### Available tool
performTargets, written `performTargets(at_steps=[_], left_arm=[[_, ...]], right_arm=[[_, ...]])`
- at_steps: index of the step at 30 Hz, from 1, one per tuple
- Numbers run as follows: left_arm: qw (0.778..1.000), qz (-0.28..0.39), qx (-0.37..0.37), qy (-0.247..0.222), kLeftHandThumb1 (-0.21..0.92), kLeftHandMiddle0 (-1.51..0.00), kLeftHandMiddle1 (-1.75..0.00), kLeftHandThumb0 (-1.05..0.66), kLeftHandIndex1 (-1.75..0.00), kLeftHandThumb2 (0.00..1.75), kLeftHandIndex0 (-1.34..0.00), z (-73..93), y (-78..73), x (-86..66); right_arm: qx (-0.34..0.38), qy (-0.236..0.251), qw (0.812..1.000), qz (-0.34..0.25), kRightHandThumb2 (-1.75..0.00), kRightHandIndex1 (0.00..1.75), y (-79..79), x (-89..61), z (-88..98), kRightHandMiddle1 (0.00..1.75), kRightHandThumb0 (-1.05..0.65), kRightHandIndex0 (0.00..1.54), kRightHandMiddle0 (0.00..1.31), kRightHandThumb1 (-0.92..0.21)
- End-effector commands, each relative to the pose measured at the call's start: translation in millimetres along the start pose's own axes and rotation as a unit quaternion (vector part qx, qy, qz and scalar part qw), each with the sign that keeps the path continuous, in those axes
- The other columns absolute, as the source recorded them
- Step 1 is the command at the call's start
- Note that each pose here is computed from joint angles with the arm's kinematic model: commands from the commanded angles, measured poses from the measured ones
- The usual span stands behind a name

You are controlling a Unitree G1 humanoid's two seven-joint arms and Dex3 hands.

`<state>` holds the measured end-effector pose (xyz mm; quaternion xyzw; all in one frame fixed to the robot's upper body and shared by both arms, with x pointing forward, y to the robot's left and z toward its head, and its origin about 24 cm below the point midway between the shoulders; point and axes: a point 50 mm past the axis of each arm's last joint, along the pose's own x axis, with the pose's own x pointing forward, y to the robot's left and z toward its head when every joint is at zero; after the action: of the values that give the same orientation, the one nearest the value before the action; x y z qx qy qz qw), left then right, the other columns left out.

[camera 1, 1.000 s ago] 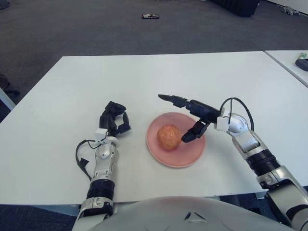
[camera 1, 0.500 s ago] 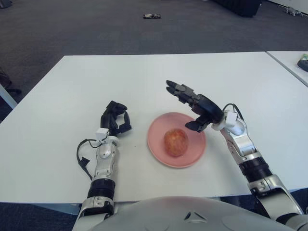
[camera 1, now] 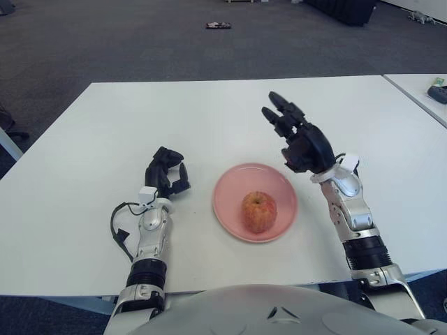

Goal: Put the apple into the plate.

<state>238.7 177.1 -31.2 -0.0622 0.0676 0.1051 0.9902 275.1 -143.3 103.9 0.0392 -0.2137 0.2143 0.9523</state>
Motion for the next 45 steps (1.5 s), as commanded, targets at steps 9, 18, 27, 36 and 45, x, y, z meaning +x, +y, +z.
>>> performTargets(at_steps=[9, 18, 27, 36, 45], left_arm=[[0.998, 0.018, 0.001, 0.062, 0.26, -1.16, -1.75, -0.5, -1.75, 1.4, -0.66, -24.6, 5.3, -12.8], [0.998, 0.018, -0.011, 0.059, 0.27, -1.15, -1.75, -0.5, -1.75, 1.39, -0.65, -22.8, 4.0, -12.8], [0.998, 0.018, -0.019, 0.061, 0.27, -1.16, -1.75, -0.5, -1.75, 1.39, -0.65, -22.1, 2.7, -12.2], [0.998, 0.015, -0.018, 0.057, 0.26, -1.17, -1.75, -0.5, -1.75, 1.4, -0.65, -21.3, 1.8, -12.2], [0.998, 0.017, -0.014, 0.057, 0.27, -1.16, -1.75, -0.5, -1.75, 1.39, -0.65, -21.3, 1.5, -12.5]], right_arm=[[-0.006, 0.011, 0.976, -0.219, -0.9, 1.41, -8.9, -18.0, -18.3, 1.73, -0.41, 0.51, 0.34, -0.66], [0.009, 0.056, 0.952, -0.299, -0.91, 1.55, -16.8, -40.3, -41.1, 1.75, -0.4, 0.59, 0.36, -0.65], [-0.023, 0.088, 0.945, -0.314, -1.06, 1.74, -25.6, -52.4, -60.2, 1.75, -0.42, 0.78, 0.45, -0.53], [-0.058, 0.095, 0.945, -0.306, -1.24, 1.75, -23.4, -62.1, -68.2, 1.75, -0.46, 1.03, 0.56, -0.39], [-0.077, 0.118, 0.948, -0.285, -1.39, 1.75, -19.6, -77.1, -75.9, 1.75, -0.5, 1.22, 0.66, -0.27]])
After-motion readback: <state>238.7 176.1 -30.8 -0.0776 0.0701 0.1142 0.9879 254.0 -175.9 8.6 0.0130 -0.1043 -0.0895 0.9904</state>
